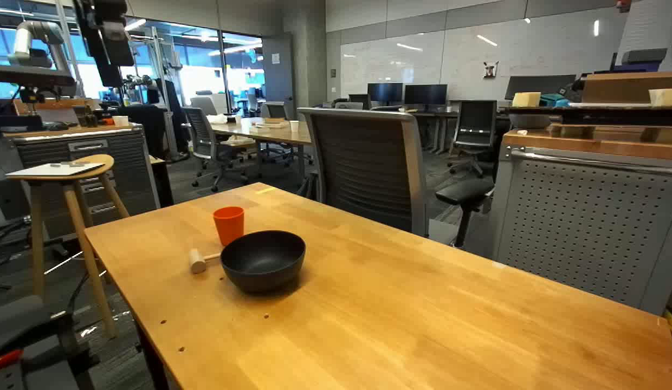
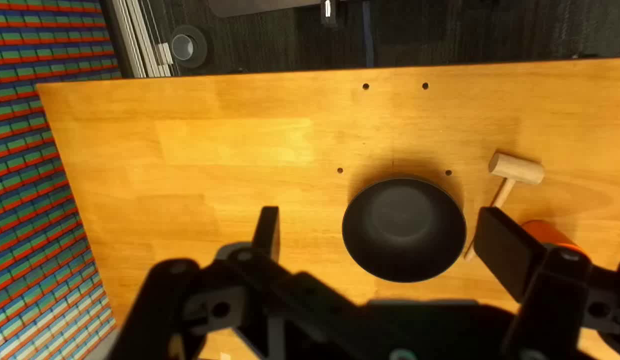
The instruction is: Put the orange cup in the bowl
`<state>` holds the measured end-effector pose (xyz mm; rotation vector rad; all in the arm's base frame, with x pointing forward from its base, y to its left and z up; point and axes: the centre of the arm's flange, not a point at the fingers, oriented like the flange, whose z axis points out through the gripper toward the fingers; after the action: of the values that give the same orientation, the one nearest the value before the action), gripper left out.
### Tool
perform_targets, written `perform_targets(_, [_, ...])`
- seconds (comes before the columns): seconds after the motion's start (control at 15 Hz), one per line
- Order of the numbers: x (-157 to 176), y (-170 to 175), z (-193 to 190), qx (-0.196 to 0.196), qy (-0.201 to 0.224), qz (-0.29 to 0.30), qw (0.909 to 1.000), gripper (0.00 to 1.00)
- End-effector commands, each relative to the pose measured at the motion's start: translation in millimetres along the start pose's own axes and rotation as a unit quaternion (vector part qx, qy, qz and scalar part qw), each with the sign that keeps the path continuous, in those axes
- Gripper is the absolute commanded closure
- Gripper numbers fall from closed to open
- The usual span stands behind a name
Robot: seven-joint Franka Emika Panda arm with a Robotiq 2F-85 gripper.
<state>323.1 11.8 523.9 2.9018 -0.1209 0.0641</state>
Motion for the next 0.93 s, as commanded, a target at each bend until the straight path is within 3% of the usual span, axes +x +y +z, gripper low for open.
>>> perform_targets(0.0, [0.5, 0.2, -1.8, 0.0, 0.002, 0.0, 1.0, 0.0])
perform_targets(0.13, [0.3, 0.8, -5.2, 0.001, 0.006, 0.001, 1.0, 0.0])
perform_targets(0.2, [7.5, -6.7, 3.4, -0.018, 0.007, -0.005, 0.9998, 0.0])
perform_targets(0.27, [13.3, -14.7, 10.3, -0.02, 0.008, -0.009, 0.9997, 0.07])
perform_targets(0.33, [23.5, -28.5, 20.8, -0.022, 0.009, -0.02, 0.9995, 0.26])
perform_targets(0.87, [82.0, -147.9, 94.0, 0.001, 0.068, -0.051, 0.9964, 0.89])
